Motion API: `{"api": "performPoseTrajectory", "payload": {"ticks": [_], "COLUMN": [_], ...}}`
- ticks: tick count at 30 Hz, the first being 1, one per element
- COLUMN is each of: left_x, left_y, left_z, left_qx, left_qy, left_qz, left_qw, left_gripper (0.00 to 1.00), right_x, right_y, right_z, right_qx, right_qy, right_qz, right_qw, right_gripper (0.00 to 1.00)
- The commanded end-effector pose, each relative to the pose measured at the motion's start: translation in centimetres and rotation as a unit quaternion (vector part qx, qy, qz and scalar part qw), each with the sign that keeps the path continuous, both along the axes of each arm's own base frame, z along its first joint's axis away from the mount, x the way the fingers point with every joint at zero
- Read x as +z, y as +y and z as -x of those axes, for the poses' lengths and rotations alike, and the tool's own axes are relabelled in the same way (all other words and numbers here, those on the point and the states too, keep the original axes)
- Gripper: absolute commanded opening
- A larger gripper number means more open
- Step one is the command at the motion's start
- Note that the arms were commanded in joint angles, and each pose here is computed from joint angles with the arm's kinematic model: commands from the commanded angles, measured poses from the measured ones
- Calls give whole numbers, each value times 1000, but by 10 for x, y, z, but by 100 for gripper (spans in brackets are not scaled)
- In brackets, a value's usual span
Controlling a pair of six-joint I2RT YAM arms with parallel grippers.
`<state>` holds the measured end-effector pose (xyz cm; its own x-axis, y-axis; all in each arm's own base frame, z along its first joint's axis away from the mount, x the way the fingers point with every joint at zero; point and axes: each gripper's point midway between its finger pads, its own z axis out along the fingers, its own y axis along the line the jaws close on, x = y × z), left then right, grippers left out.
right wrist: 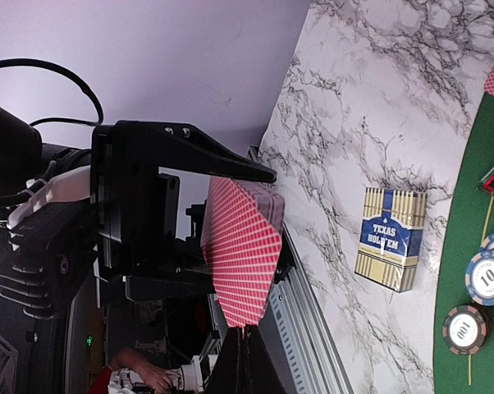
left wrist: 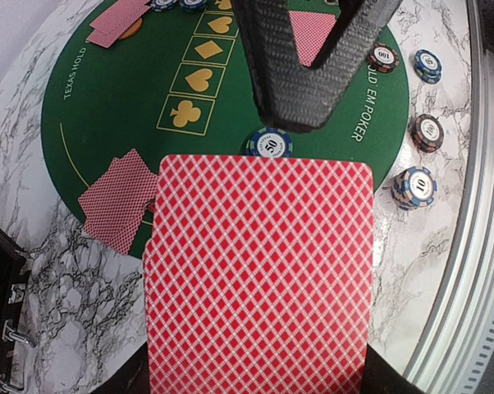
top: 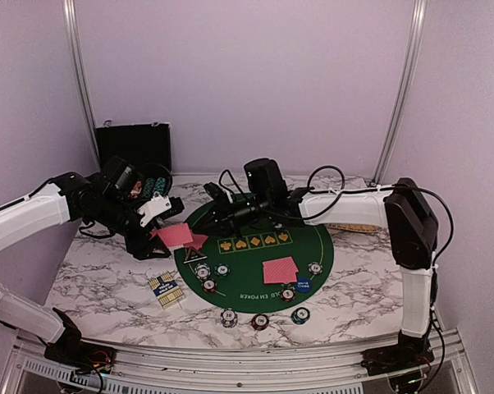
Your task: Distribute texas hold em gaming equipment
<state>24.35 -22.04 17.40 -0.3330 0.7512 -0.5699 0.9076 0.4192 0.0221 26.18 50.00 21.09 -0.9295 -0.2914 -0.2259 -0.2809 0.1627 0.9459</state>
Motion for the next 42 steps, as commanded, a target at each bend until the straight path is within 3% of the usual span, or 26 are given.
{"api": "performPoseTrajectory", "payload": {"ticks": [1, 4, 5, 8, 13, 17, 25, 31, 36, 42], "left_x": [8, 7, 8, 9, 10, 10, 11, 12, 12, 12], "left_y": [2, 3, 2, 1, 0, 0, 0, 0, 0, 0], "left_z": [0, 0, 0, 0, -1, -1, -2, -2, -2, -3], "left_qx": [0, 0, 0, 0, 0, 0, 1, 1, 2, 2], "left_qy": [-20, -20, -20, -19, -19, -18, -19, -20, -19, -21], "left_qz": [8, 7, 8, 12, 12, 12, 13, 14, 14, 12], "left_qw": [1000, 1000, 1000, 1000, 1000, 1000, 1000, 1000, 1000, 1000], "left_gripper": [0, 0, 0, 0, 0, 0, 0, 0, 0, 0], "right_x": [32, 33, 31, 21, 20, 21, 7, 11, 13, 18], "right_y": [-15, -20, -20, -16, -5, 7, 25, 27, 27, 24], "right_z": [-6, -6, -4, 1, 10, 14, 25, 25, 25, 23], "right_qx": [-9, -15, -12, -8, 2, 14, 38, 41, 42, 41], "right_qy": [-20, -19, -16, -6, -5, -4, 14, 15, 15, 13], "right_qz": [-21, -24, -25, -18, -28, -31, -26, -34, -38, -41], "right_qw": [1000, 999, 999, 1000, 1000, 999, 999, 998, 998, 998], "right_gripper": [0, 0, 5, 50, 69, 69, 58, 43, 25, 12]}}
